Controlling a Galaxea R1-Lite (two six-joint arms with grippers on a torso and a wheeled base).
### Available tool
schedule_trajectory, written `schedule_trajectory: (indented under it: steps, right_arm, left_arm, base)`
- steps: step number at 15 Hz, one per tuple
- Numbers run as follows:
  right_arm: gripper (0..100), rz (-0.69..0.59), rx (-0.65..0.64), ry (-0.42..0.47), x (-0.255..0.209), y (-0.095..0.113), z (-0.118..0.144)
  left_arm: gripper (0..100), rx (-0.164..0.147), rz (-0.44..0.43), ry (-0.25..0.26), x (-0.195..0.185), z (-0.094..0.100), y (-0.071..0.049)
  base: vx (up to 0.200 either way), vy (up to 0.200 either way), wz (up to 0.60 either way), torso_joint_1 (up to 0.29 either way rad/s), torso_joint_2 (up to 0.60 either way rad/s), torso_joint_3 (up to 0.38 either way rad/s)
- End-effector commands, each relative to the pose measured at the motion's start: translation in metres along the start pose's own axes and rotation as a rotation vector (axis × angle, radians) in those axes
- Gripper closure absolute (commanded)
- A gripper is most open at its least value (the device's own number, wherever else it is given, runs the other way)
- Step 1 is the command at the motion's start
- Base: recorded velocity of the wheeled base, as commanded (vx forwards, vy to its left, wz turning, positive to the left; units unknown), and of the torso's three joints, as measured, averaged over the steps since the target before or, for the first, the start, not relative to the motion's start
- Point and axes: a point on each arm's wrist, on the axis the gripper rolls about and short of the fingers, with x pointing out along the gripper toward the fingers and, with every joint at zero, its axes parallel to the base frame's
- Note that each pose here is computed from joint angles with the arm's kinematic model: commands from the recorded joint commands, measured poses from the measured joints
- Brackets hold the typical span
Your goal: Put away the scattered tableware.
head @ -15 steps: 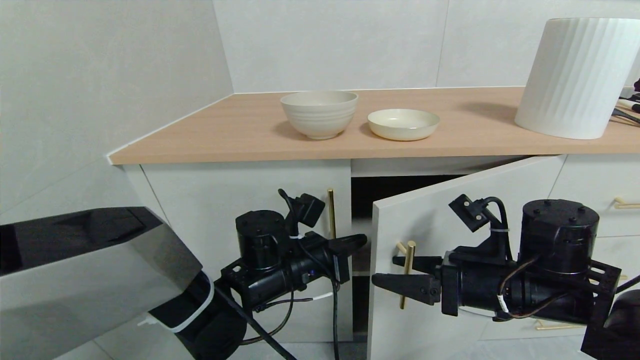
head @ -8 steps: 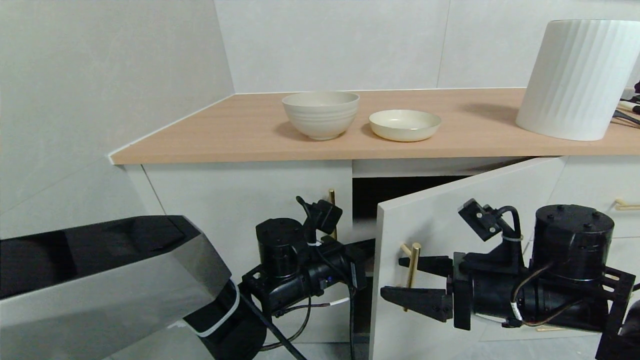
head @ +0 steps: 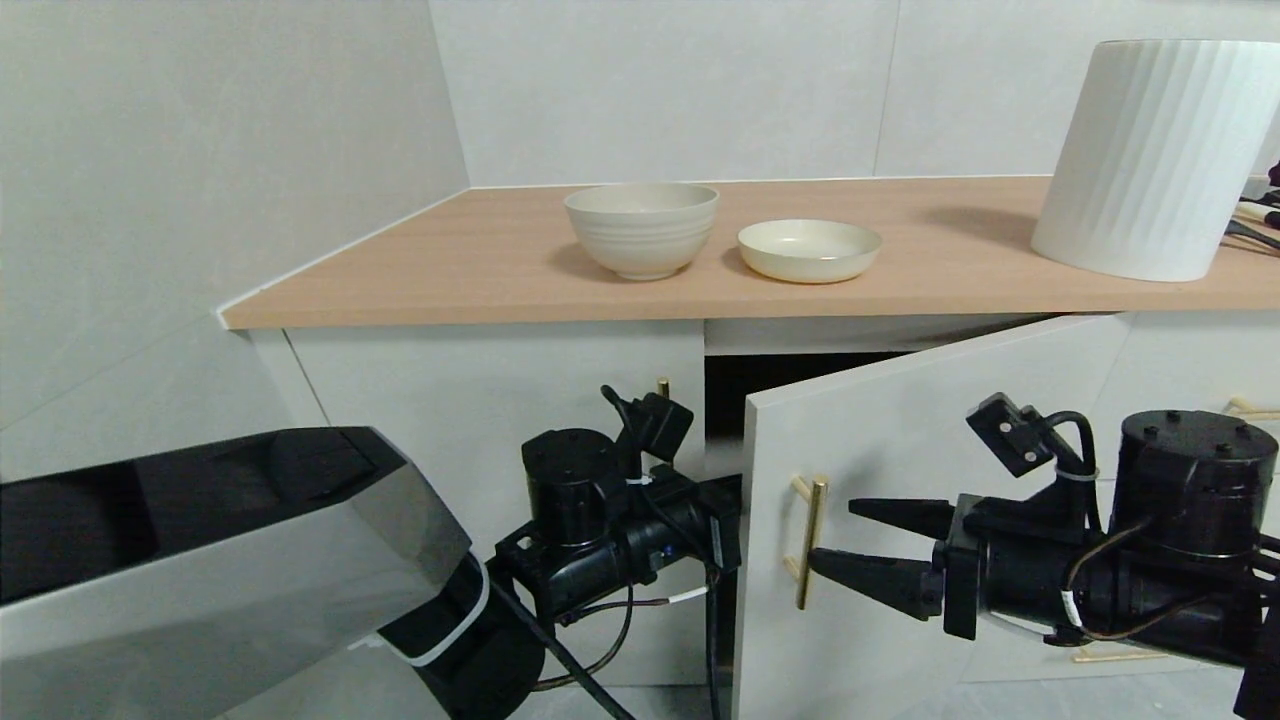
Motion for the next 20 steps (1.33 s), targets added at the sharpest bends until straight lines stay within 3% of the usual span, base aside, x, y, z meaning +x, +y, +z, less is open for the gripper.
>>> schedule_trajectory:
  steps: [1, 2, 3, 9, 13, 17, 20]
  right_arm:
    - [0, -0.123, -0.036, 0.006, -0.008, -0.004, -0.008]
    - [0, -0.223, -0.048, -0.005, -0.014, 0.004, -0.013]
    - [0, -0.228, -0.06, -0.015, -0.022, 0.017, -0.015]
    - [0, -0.153, -0.027, 0.088, -0.078, 0.049, -0.007]
    - [0, -0.151, -0.018, 0.11, -0.08, 0.05, -0.007]
    - [0, -0.15, -0.019, 0.113, -0.081, 0.05, -0.009]
    - [0, -0.138, -0.02, 0.11, -0.082, 0.051, -0.008]
  left_arm:
    - [100, 0.002, -0.012, -0.006, 0.001, 0.002, -0.003]
    - [100, 0.005, -0.015, -0.011, 0.0, 0.005, -0.005]
    - [100, 0.006, -0.016, -0.015, -0.001, 0.007, -0.006]
    - [100, 0.002, -0.019, 0.006, -0.003, 0.003, -0.009]
    - [100, -0.001, -0.025, 0.019, -0.002, 0.0, -0.012]
    - [100, -0.001, -0.029, 0.022, 0.0, -0.001, -0.013]
    - [100, -0.002, -0.03, 0.027, 0.006, 0.001, -0.013]
  base:
    - [0.0, 0.0, 0.0, 0.0, 0.0, 0.0]
    - [0.0, 0.0, 0.0, 0.0, 0.0, 0.0]
    - [0.0, 0.0, 0.0, 0.0, 0.0, 0.0]
    - [0.0, 0.0, 0.0, 0.0, 0.0, 0.0]
    - [0.0, 0.0, 0.0, 0.0, 0.0, 0.0]
    - [-0.2, 0.0, 0.0, 0.005, 0.0, -0.002]
    - [0.0, 0.0, 0.0, 0.0, 0.0, 0.0]
